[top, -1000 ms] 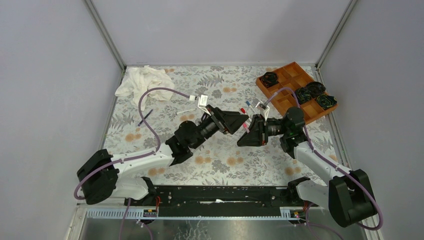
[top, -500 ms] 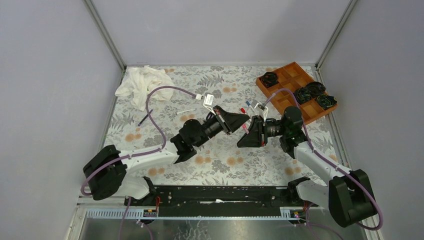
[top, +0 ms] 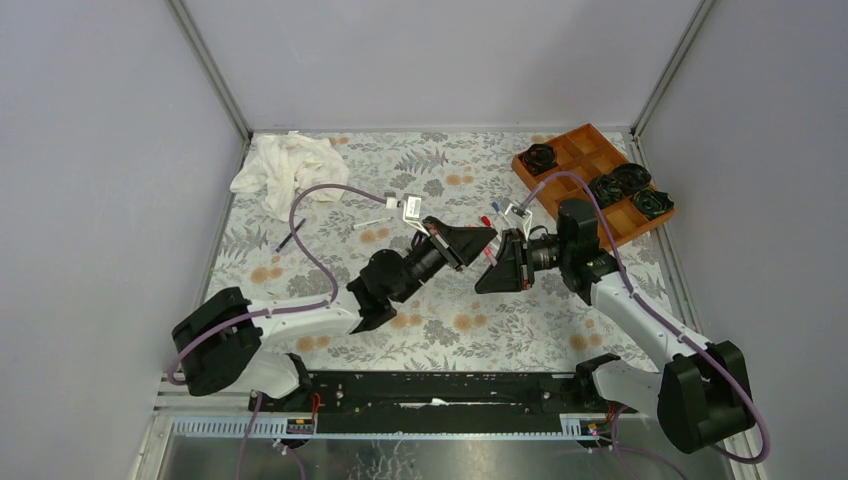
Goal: Insert the pens into the pen caps
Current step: Press the pen cap onto the pen.
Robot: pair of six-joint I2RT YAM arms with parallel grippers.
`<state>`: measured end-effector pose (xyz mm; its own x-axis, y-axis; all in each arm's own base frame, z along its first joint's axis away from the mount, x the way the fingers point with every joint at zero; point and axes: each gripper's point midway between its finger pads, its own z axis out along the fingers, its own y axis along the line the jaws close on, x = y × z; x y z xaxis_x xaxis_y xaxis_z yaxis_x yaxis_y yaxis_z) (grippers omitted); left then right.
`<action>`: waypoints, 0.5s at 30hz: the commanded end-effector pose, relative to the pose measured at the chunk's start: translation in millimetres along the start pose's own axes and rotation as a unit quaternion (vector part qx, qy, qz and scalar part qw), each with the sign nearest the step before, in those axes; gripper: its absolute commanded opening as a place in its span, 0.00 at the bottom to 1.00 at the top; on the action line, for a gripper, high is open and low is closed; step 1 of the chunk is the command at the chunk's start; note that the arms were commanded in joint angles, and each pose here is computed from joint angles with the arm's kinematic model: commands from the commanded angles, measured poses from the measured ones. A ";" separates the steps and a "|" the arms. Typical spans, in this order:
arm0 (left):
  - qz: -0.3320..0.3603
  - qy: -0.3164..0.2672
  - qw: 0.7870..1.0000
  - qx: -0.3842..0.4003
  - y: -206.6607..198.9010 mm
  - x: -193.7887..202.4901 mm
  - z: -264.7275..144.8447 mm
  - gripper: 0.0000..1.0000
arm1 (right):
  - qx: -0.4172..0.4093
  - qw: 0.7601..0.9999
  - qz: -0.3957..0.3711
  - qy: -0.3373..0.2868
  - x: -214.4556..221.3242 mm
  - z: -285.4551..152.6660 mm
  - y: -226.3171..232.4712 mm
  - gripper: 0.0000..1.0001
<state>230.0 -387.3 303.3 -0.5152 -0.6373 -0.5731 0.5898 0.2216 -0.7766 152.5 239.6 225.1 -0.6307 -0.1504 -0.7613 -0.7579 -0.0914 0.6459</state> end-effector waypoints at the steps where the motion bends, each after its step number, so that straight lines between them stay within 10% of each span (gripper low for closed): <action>1: -0.010 0.060 0.998 0.018 -14.4 50.7 -6.9 0.00 | 0.047 0.997 -0.058 -0.008 -21.7 0.5 -13.4 0.00; 15: -0.030 0.161 0.984 0.066 -27.1 109.2 -40.1 0.00 | 0.059 0.994 -0.087 -0.042 -51.2 4.0 -23.9 0.00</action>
<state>229.2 -382.6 289.8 -0.4995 -0.6824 -0.5338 0.5506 0.2256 -0.8037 154.6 240.6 216.2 -0.6481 -0.1840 -0.7390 -0.7409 -0.0717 0.6677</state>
